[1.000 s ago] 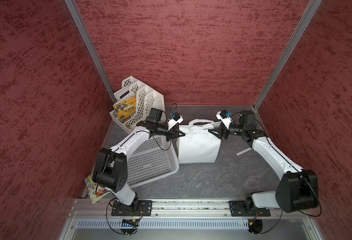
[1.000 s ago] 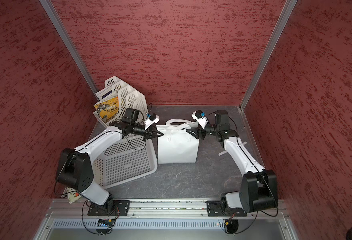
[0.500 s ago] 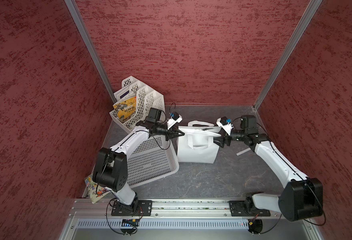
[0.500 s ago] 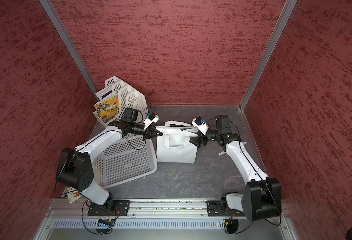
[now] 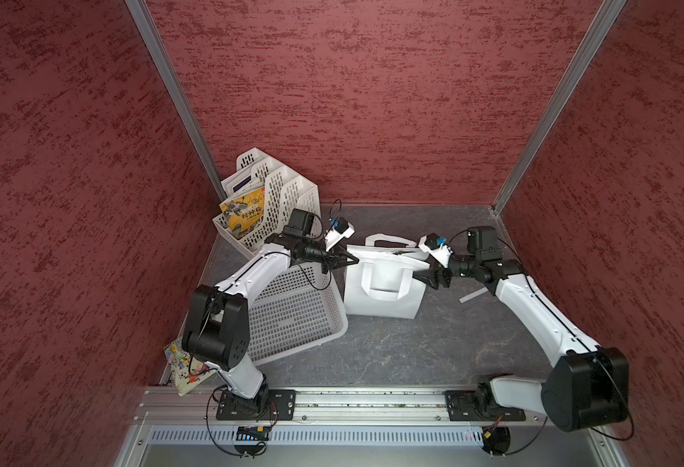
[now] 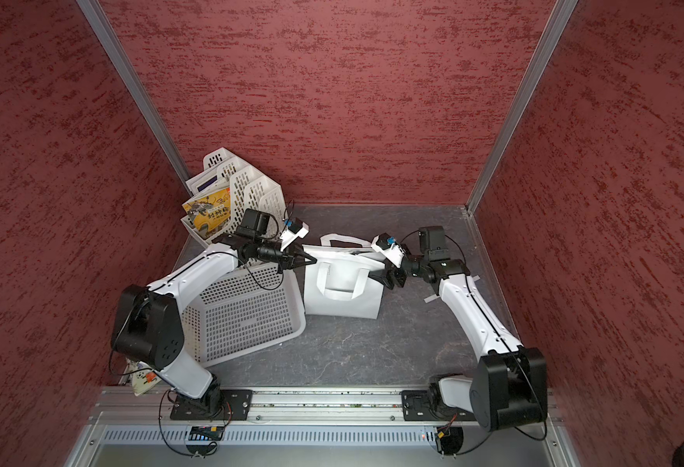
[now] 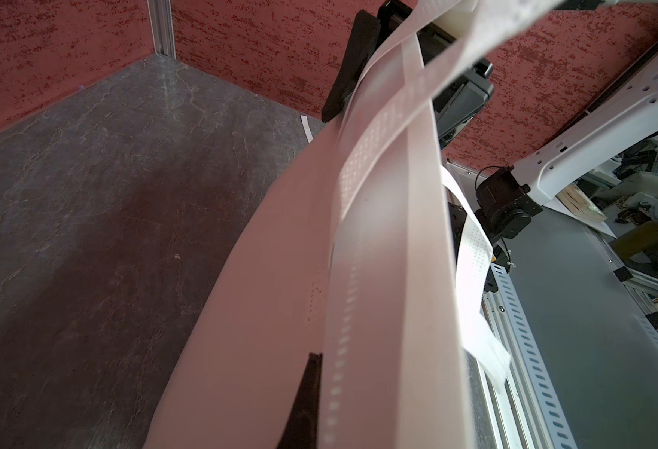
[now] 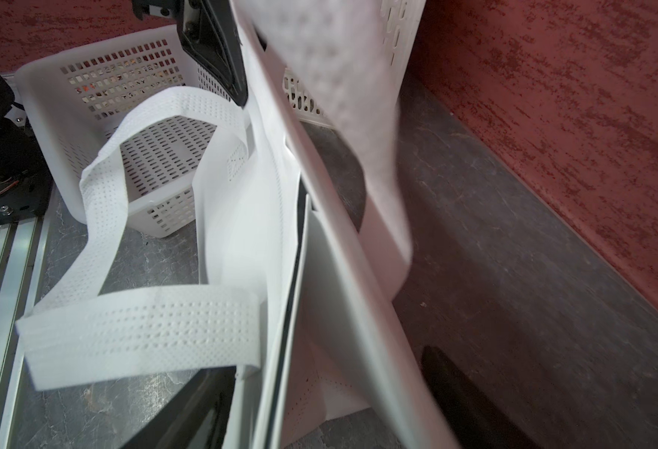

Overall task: Place the ice pack in the delivery bag
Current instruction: Close the delivery bag at the center of the board, then seal the delivery bag at the center of the board.

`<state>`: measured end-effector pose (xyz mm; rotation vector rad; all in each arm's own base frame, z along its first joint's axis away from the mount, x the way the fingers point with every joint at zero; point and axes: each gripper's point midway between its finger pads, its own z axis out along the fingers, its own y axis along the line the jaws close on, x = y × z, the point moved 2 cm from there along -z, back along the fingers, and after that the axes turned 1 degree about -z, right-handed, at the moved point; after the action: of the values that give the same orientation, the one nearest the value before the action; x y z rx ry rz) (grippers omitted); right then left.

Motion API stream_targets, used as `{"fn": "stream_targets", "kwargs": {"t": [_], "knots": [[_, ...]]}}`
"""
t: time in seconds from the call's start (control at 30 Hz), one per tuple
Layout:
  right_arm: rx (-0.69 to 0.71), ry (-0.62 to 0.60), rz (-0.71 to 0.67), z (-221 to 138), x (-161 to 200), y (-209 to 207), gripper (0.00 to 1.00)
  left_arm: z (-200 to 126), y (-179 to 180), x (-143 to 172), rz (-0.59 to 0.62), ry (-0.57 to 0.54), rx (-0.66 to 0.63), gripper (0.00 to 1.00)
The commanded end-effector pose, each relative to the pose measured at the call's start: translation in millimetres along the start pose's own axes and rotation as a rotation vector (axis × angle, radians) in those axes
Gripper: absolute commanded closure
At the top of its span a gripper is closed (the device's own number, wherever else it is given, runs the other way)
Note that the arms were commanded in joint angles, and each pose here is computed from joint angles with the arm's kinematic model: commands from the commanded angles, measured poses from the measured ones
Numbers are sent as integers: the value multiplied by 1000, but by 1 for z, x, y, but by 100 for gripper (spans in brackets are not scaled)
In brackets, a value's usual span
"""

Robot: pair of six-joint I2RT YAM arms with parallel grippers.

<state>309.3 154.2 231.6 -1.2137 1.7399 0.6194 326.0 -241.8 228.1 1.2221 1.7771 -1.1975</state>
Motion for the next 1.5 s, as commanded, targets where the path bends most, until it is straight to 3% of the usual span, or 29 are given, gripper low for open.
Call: {"fn": "stream_targets", "kwargs": {"t": [0.0, 0.13, 0.23, 0.47, 0.77, 1.1, 1.33, 1.47], "knots": [[19, 15, -4, -5, 1, 2, 28, -1, 6, -3, 7, -6, 0, 100], [32, 12, -11, -8, 0, 2, 40, -1, 5, -4, 11, -5, 0, 100], [35, 7, -14, -9, -2, 3, 65, -2, 5, -4, 9, -4, -2, 100], [26, 14, -21, -8, 2, 5, 99, -2, 5, -5, 12, -4, -6, 100], [59, -23, -120, -10, 7, 12, 100, -5, -5, -9, 8, -22, 38, 77], [42, -40, -195, -10, 9, 21, 100, -18, -22, -24, -33, -118, 153, 35], [37, -37, -207, -10, 12, 23, 100, -43, -10, -49, -42, -222, 87, 26], [38, -36, -214, -10, 12, 23, 100, -80, 10, -86, -55, -382, -30, 24]]}}
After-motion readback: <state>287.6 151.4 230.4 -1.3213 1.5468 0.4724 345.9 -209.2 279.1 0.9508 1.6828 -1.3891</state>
